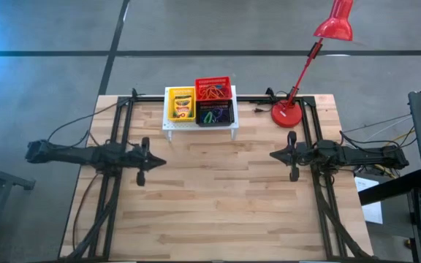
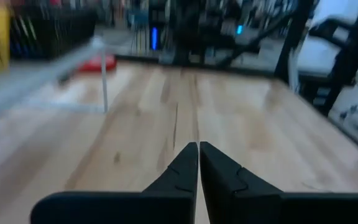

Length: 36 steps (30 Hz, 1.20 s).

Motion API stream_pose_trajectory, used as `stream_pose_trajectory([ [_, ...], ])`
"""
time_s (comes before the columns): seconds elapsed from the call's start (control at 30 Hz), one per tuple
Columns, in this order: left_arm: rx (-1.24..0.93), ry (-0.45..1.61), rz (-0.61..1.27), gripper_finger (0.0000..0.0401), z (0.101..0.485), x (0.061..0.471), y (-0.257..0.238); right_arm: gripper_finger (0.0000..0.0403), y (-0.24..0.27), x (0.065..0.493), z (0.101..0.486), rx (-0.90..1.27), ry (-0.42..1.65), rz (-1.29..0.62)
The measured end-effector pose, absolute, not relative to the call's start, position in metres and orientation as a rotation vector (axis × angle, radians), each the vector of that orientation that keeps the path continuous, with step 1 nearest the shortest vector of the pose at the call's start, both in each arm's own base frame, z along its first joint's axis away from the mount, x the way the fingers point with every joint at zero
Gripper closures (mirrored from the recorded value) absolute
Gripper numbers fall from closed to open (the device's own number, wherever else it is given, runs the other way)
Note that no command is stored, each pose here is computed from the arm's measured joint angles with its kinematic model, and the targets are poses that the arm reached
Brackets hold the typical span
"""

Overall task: Pick & Place Office Desk Supplies
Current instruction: Return to Home Position

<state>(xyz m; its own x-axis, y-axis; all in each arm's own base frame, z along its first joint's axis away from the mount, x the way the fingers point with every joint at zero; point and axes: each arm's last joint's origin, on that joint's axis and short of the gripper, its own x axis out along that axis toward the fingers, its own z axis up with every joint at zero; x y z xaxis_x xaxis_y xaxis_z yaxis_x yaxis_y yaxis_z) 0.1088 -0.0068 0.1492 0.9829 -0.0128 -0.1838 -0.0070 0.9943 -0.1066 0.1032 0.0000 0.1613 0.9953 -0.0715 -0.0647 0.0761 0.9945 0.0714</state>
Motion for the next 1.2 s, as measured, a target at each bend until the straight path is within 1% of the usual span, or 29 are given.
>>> stream_pose_trajectory([
  [0.13,-0.079,0.053,-0.015,0.0378,0.161,0.102,-0.006,0.0394,0.000,0.103,0.161,0.071,0.062,-0.074],
  [0.23,-0.084,-0.034,-0.019,0.0393,0.168,0.097,-0.006,0.0394,0.000,0.103,0.161,0.072,0.063,-0.074],
  [0.43,-0.097,-0.023,-0.024,0.0399,0.167,0.097,-0.006,0.0394,0.000,0.103,0.161,0.072,0.063,-0.073],
  [0.6,-0.007,-0.023,-0.038,0.0399,0.166,0.097,-0.007,0.0394,0.000,0.103,0.161,0.073,0.063,-0.074],
  [0.73,-0.054,-0.021,-0.040,0.0400,0.166,0.097,-0.007,0.0394,0.000,0.103,0.161,0.072,0.063,-0.073],
  [0.9,-0.054,-0.020,-0.044,0.0400,0.166,0.097,-0.007,0.0394,0.000,0.103,0.161,0.072,0.063,-0.073],
  [1.2,-0.057,-0.011,-0.044,0.0379,0.166,0.098,-0.007,0.0394,0.000,0.103,0.161,0.071,0.063,-0.074],
])
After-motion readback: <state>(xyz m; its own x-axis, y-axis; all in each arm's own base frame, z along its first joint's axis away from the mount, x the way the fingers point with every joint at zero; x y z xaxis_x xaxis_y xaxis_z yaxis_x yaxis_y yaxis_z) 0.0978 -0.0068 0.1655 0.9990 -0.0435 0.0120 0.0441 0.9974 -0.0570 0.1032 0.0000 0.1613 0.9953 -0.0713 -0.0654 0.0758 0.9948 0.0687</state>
